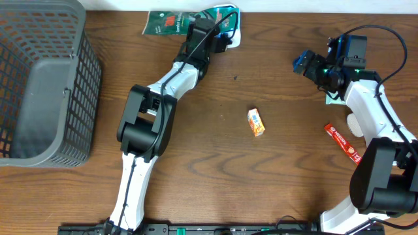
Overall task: Scan the item barcode
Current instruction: 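Hold the green wipes packet barcode against the scanner with the left gripper, then carry the green wipes packet right and drop it near the Nescafe stick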
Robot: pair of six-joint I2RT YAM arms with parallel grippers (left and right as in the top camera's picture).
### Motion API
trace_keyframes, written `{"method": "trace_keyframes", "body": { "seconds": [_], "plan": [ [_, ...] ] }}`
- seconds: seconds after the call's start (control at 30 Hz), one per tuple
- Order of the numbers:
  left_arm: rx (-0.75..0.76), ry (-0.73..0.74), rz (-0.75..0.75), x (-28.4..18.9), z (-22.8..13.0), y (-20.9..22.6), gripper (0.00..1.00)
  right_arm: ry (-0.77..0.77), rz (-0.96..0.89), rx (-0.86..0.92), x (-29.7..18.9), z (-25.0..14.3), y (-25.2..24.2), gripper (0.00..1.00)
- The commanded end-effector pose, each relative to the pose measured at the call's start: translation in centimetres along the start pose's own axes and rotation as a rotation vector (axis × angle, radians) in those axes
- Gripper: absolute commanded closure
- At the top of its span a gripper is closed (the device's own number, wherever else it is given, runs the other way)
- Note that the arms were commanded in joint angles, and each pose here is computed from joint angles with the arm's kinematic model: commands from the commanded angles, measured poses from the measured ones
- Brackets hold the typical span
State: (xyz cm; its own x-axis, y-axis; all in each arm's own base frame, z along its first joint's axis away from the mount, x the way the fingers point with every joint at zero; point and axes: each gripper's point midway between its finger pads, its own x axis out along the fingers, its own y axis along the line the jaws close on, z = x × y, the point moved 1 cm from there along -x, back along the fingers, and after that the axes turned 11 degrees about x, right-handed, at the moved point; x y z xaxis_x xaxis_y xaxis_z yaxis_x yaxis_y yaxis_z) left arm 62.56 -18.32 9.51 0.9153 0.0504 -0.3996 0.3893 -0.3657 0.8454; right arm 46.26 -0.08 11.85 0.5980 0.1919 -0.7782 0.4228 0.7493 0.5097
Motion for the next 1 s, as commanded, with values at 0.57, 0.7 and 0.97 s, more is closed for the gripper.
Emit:
{"method": "trace_keyframes", "body": {
  "seconds": [0.57, 0.7, 0.97],
  "plan": [
    [-0.135, 0.022, 0.095, -3.3, -2.2, 6.1, 0.93, -0.036, 0.012, -0.016, -1.1, 1.0, 0.6, 0.01],
    [-0.16, -0.005, 0.058, -7.3, -3.4, 8.8, 0.93, -0.036, 0.012, -0.015, -1.1, 1.0, 0.6, 0.01],
    [-0.686, -0.211, -0.039, -19.9, -5.7, 14.2, 0.93, -0.034, 0.016, -0.004, -1.1, 0.9, 0.7, 0.01]
  ]
}}
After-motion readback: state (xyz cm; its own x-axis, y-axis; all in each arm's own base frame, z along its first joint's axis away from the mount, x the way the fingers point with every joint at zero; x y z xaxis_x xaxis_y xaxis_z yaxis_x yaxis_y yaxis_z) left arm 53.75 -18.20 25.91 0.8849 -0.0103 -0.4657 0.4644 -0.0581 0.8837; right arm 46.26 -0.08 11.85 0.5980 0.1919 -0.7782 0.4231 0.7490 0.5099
